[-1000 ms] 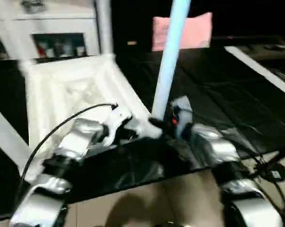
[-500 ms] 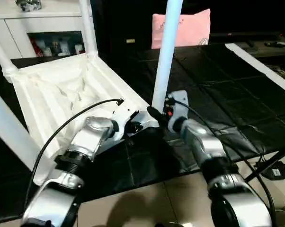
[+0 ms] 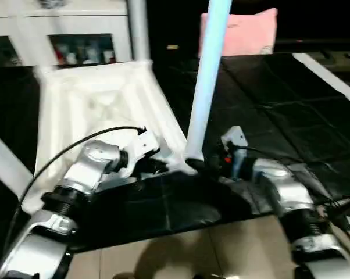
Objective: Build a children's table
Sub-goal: Rotate leg to tighten
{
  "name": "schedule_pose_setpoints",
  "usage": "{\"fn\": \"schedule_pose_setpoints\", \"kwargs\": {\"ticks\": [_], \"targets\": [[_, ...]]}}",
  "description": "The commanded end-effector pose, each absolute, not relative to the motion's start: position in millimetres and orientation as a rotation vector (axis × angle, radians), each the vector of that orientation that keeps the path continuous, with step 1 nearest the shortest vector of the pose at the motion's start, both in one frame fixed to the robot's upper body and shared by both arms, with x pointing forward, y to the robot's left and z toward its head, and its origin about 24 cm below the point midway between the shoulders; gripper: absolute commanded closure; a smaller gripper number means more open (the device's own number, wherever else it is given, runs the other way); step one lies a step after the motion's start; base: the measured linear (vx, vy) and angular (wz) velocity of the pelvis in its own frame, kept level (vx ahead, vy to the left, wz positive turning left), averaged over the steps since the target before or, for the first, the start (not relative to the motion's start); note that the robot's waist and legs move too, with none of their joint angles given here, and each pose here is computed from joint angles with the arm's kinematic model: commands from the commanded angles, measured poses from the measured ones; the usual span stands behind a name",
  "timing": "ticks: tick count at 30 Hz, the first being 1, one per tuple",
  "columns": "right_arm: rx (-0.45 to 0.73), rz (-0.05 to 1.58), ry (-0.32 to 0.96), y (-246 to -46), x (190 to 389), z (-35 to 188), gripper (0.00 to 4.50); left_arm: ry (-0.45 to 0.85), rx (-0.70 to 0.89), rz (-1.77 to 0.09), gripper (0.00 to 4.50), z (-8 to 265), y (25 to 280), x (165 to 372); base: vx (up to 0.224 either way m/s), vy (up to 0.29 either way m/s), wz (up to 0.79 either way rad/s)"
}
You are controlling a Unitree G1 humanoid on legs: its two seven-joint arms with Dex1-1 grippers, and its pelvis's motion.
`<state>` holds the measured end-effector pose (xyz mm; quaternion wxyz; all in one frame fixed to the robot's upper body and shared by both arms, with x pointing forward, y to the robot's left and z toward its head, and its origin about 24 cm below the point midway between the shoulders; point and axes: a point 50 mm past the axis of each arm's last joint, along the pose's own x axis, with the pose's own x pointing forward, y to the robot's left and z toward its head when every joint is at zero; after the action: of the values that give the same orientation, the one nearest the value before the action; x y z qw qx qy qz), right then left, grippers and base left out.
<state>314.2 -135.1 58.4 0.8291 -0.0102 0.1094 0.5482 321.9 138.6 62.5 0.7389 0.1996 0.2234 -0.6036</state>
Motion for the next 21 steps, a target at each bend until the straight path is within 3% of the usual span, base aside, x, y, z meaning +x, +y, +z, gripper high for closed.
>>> {"fn": "schedule_pose_setpoints", "kwargs": {"ticks": [1, 4, 5, 9, 19, 21], "targets": [[-0.076, 1.303, 0.23, -138.7, 306.3, 63, 0.31, 0.47, 0.476, -1.466, 4.5, 69, 128, 317, 0.0, 0.0, 0.0], [-0.093, 1.384, 0.254, -140.0, 302.2, 62, 0.31, 0.48, 0.498, -1.527, 4.5, 70, 129, 315, 0.0, 0.0, 0.0], [-0.088, 1.425, 0.279, -140.0, 300.4, 60, 0.57, 0.485, 0.511, -1.569, 4.5, 70, 129, 313, 0.0, 0.0, 0.0], [-0.076, 1.5, 0.342, -140.6, 297.7, 56, 0.82, 0.504, 0.542, -1.635, 4.5, 70, 129, 308, 0.0, 0.0, 0.0], [-0.089, 1.566, 0.371, -141.1, 296.4, 56, 1.76, 0.517, 0.564, -1.694, 4.5, 70, 131, 305, 0.0, 0.0, 0.0], [-0.089, 1.574, 0.375, -140.9, 296.0, 55, 1.76, 0.517, 0.565, -1.698, 4.5, 71, 131, 305, 0.0, 0.0, 0.0]]}}
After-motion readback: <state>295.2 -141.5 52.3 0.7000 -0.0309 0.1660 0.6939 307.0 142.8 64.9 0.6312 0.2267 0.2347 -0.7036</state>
